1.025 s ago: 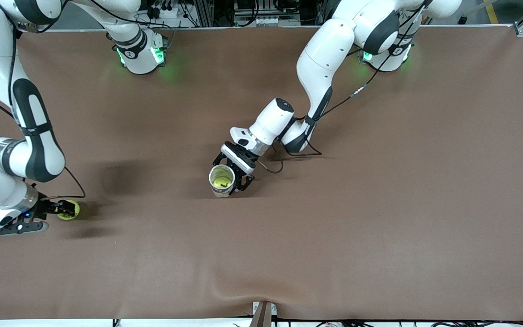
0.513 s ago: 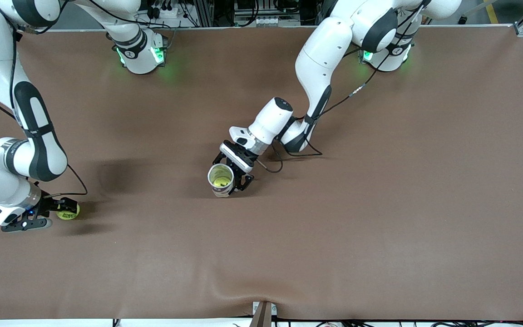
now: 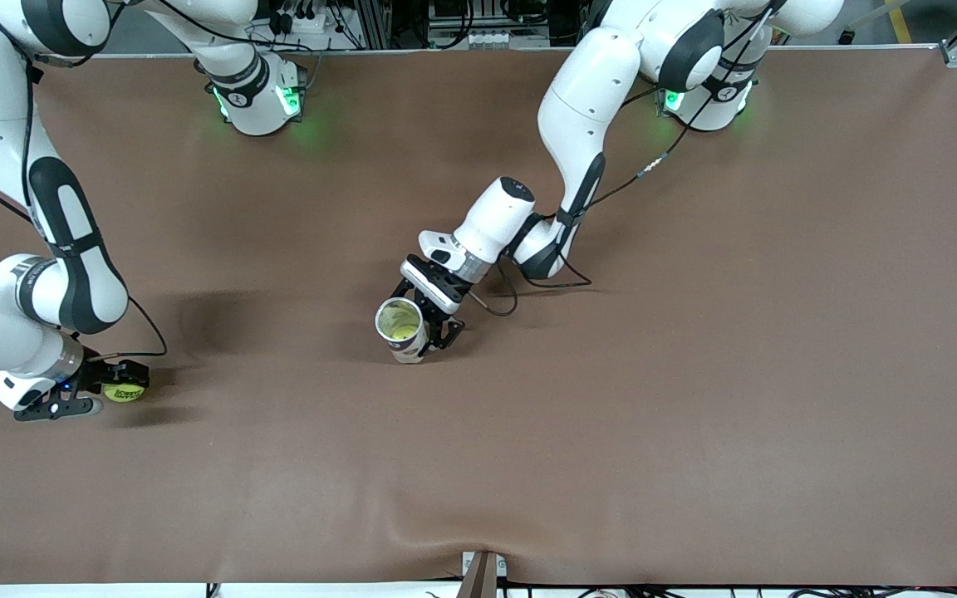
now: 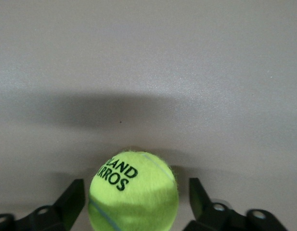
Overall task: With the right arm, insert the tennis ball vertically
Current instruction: 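Grasp the Roland Garros ball with the right gripper, then carry the ball to the can opening with the right gripper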
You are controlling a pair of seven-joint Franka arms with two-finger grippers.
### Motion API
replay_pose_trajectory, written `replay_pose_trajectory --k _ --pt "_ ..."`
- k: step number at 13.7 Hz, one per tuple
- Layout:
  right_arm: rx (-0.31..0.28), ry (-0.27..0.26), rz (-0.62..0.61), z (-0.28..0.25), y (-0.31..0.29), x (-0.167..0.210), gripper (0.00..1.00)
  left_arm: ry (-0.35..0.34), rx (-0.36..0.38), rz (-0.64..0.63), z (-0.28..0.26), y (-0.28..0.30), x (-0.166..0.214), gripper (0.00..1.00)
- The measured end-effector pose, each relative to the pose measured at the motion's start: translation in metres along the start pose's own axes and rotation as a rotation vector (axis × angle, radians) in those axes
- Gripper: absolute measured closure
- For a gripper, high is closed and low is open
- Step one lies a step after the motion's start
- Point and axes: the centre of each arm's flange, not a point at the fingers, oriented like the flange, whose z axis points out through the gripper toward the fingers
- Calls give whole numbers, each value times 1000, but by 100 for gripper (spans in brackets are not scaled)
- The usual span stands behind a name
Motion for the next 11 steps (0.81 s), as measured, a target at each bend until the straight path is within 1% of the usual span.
replay_pose_trajectory --k 1,2,5,7,9,11 --pt "0 0 0 0 0 0 19 0 1 1 0 0 0 13" --pt "0 3 -1 -1 0 1 31 1 3 5 0 -1 0 13" --pt "2 12 -9 -7 -5 6 33 -4 13 28 0 -3 1 13" --pt "15 7 -23 -30 -14 16 33 -7 17 37 1 -3 2 13" --pt "34 4 -19 -80 -32 31 33 -8 17 42 1 -2 2 13" --pt "48 -28 0 -135 -60 42 33 -8 16 44 1 -1 2 13"
